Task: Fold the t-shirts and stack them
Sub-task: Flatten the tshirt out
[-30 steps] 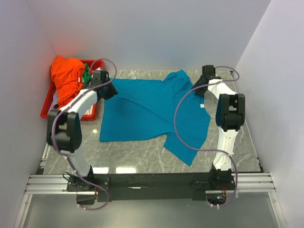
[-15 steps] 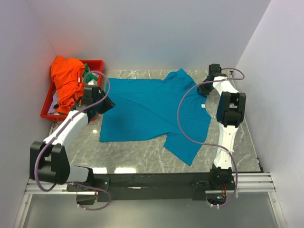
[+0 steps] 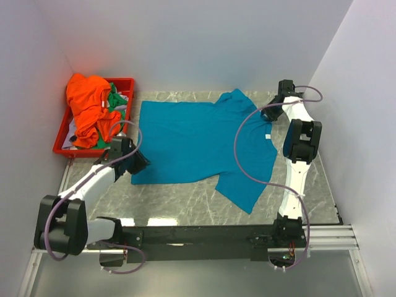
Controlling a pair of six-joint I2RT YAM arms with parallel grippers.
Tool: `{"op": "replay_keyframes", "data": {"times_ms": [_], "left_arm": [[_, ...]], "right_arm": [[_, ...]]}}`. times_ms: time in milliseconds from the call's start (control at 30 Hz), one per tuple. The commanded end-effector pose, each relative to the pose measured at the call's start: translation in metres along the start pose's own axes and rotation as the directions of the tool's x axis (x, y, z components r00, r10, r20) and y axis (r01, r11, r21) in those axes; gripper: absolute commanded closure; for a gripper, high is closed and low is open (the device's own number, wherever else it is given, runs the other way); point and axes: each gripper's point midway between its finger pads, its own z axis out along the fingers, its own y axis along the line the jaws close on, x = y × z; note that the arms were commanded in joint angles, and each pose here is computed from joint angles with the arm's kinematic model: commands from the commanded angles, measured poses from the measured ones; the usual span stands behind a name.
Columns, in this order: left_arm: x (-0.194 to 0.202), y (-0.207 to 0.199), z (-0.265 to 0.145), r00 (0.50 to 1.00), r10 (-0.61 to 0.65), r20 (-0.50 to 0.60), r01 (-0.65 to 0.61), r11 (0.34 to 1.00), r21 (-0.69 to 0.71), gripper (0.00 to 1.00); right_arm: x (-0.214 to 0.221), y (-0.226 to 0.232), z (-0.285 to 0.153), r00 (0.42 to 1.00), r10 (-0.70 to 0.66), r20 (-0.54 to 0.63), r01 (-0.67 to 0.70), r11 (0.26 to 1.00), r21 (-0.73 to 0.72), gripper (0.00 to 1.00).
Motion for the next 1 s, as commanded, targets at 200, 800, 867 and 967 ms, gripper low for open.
{"op": "replay_keyframes", "data": {"times_ms": [200, 800, 867, 967], "left_arm": [[-0.008, 0.025, -0.024, 0.976, -0.136, 0.168, 0.146, 0.988, -0.046, 0.62], [0.009, 0.082, -0.021, 0.915, -0.3, 0.27, 0.357, 0.913, -0.198, 0.57], [0.011, 0.085, -0.019, 0.913, -0.304, 0.27, 0.364, 0.908, -0.209, 0.57], [0.011, 0.091, -0.019, 0.912, -0.298, 0.281, 0.367, 0.9, -0.235, 0.57]], "right_arm": [[-0.027, 0.03, -0.075, 0.992, -0.059, 0.11, 0.067, 0.995, -0.07, 0.57], [0.15, -0.088, -0.205, 0.982, -0.023, 0.186, 0.051, 0.988, -0.148, 0.56], [0.156, -0.101, -0.21, 0.977, -0.031, 0.21, 0.06, 0.99, -0.131, 0.56], [0.167, -0.122, -0.21, 0.976, -0.044, 0.215, 0.062, 0.995, -0.078, 0.55]]}}
